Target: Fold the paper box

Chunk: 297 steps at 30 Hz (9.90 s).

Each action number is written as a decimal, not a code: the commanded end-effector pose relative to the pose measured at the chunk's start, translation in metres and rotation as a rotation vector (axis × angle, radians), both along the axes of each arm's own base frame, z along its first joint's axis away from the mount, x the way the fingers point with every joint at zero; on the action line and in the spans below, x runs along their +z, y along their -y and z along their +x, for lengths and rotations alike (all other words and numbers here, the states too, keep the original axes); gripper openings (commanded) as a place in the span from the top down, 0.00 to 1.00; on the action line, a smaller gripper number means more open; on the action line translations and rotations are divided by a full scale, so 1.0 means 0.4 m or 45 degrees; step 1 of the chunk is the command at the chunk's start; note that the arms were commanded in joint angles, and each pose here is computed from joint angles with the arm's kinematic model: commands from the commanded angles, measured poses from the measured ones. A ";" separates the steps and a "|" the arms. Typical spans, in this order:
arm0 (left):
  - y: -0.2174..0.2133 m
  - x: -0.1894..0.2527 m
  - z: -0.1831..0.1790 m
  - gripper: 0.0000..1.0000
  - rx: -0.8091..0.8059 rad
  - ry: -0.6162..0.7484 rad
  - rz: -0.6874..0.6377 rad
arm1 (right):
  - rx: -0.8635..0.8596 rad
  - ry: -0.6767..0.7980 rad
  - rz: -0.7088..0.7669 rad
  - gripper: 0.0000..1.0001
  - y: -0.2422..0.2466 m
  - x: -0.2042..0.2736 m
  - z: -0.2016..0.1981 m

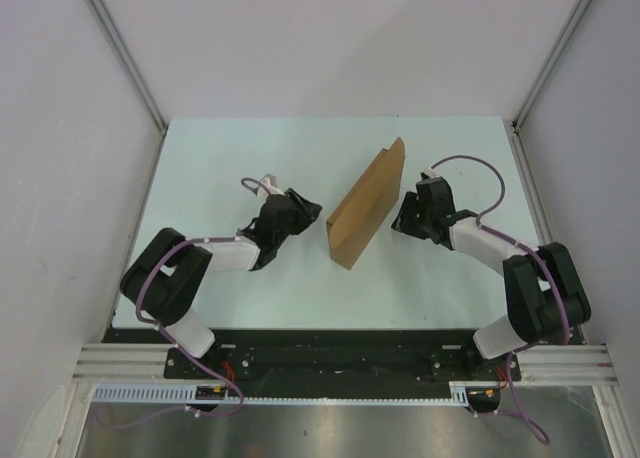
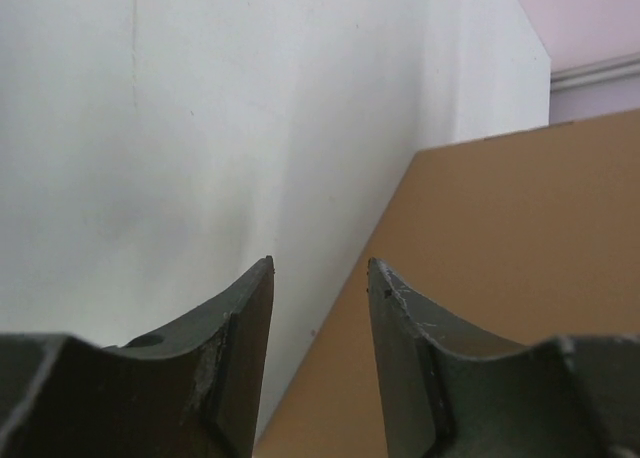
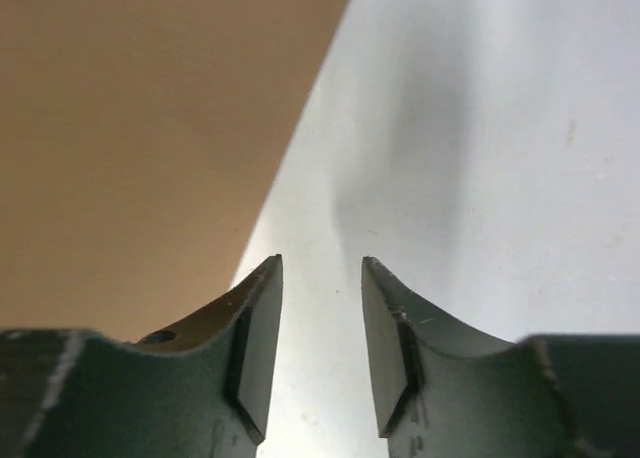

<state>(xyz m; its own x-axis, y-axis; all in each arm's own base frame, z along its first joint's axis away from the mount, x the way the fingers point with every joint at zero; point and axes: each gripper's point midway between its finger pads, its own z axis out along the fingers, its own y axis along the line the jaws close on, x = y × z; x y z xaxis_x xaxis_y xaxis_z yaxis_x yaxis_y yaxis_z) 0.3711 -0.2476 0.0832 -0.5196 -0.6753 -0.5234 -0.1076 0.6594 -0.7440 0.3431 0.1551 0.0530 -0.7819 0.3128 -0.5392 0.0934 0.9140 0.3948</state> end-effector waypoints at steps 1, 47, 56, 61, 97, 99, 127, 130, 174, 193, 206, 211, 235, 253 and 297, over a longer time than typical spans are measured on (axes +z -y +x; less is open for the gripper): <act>-0.016 0.075 0.081 0.47 -0.026 0.062 0.008 | -0.105 0.106 0.006 0.54 0.032 0.095 0.009; 0.295 0.019 -0.196 0.50 -0.538 -0.084 -0.122 | -0.220 0.128 0.278 0.38 0.074 0.076 0.221; 0.154 0.039 -0.187 0.48 -0.346 -0.061 -0.011 | -0.458 0.203 0.158 0.34 0.205 0.197 0.181; -0.036 0.049 -0.094 0.45 -0.084 -0.062 0.039 | -0.536 0.213 0.036 0.34 0.239 0.258 0.098; 0.174 0.045 0.504 0.39 -0.529 0.058 -0.253 | -0.623 0.087 0.181 0.37 0.169 0.203 -0.305; 0.151 0.025 0.494 0.39 -0.491 0.040 -0.248 | -0.610 0.086 0.133 0.36 0.175 0.193 -0.338; 0.105 0.041 0.436 0.39 -0.493 0.057 -0.234 | -0.396 0.292 0.402 0.85 -0.025 0.099 -0.414; 0.120 0.040 0.433 0.40 -0.520 0.060 -0.242 | -0.394 0.283 0.450 0.92 -0.030 0.103 -0.380; 0.145 0.035 0.070 0.44 -0.607 0.023 -0.373 | -0.507 0.228 0.405 0.92 0.075 0.036 -0.179; 0.036 -0.058 0.028 0.42 -0.403 -0.072 -0.212 | -0.534 0.259 0.254 0.87 0.138 0.046 -0.227; 0.079 0.005 0.022 0.42 -0.492 -0.006 -0.237 | -0.560 0.294 0.250 0.86 0.151 0.061 -0.197; 0.084 -0.003 -0.048 0.43 -0.524 -0.018 -0.247 | -0.562 0.308 0.254 0.86 0.155 0.067 -0.182; -0.178 -0.015 -0.132 0.40 -0.060 -0.127 0.128 | -0.634 0.333 0.001 0.68 0.259 0.189 -0.226; -0.334 0.074 -0.106 0.38 0.095 -0.111 0.374 | -0.549 0.591 -0.301 0.55 0.312 0.554 -0.339; -0.354 0.175 -0.127 0.35 0.017 0.030 0.408 | 0.472 0.514 -0.885 0.59 0.176 0.481 -0.181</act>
<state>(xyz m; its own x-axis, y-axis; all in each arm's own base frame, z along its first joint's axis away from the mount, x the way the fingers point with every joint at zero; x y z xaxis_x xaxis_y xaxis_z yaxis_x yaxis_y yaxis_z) 0.3166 -0.1094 0.1337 -0.5329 -0.4902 -0.6897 -0.1333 0.8536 -0.5036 0.2581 0.0818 0.2317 -0.5124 -0.4364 -0.7396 -0.3013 0.8979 -0.3211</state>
